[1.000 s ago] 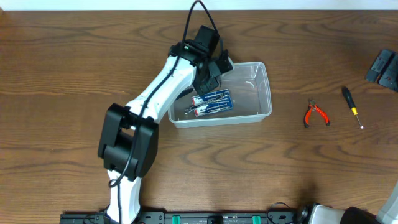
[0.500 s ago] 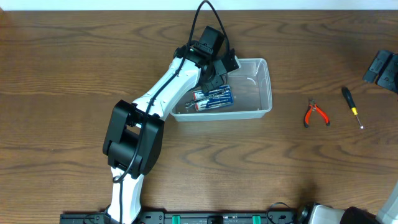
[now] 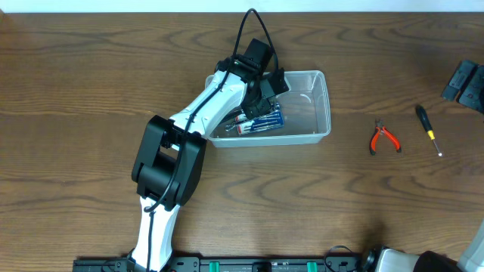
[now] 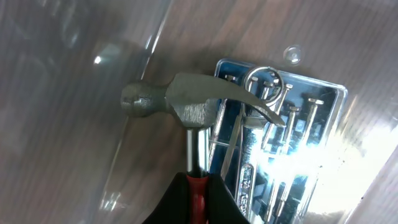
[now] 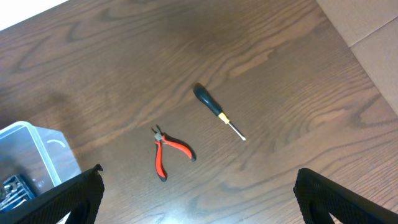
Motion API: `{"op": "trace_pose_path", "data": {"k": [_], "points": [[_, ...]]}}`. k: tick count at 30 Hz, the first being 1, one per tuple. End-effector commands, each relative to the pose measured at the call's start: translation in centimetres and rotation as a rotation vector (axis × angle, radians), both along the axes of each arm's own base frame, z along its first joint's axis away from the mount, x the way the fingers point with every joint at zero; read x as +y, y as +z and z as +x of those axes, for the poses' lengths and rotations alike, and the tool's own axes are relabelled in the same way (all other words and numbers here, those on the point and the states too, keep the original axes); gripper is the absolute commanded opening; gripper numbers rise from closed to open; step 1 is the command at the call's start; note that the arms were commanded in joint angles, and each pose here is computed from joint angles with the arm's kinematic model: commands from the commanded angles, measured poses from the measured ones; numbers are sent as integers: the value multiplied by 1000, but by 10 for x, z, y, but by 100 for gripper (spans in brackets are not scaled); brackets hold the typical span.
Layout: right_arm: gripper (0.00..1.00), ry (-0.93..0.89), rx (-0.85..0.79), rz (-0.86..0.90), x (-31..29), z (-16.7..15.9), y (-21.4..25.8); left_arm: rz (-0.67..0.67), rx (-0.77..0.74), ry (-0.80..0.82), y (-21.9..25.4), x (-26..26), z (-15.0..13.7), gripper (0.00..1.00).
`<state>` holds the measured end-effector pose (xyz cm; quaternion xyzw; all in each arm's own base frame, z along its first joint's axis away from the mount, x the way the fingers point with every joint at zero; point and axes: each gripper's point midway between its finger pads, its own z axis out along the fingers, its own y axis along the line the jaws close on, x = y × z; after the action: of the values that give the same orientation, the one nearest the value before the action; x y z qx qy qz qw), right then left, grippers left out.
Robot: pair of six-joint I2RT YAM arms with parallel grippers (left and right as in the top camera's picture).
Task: Pack container
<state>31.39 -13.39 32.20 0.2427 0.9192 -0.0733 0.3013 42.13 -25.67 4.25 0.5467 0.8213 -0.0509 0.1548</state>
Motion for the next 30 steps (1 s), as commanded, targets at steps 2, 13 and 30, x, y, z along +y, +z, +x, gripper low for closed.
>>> {"op": "trace_pose_path", "data": {"k": [2,13,30], "points": [[99,-13,-4,11,-1,1,0,-1,22,-9,-5,0,-5,54],[99,25,16,-2,1,-1,-2,24,-67,43,54,15,-4,98],[99,455,164,46,104,-10,-13,-155,-269,986,240,251,-27,98]]}}
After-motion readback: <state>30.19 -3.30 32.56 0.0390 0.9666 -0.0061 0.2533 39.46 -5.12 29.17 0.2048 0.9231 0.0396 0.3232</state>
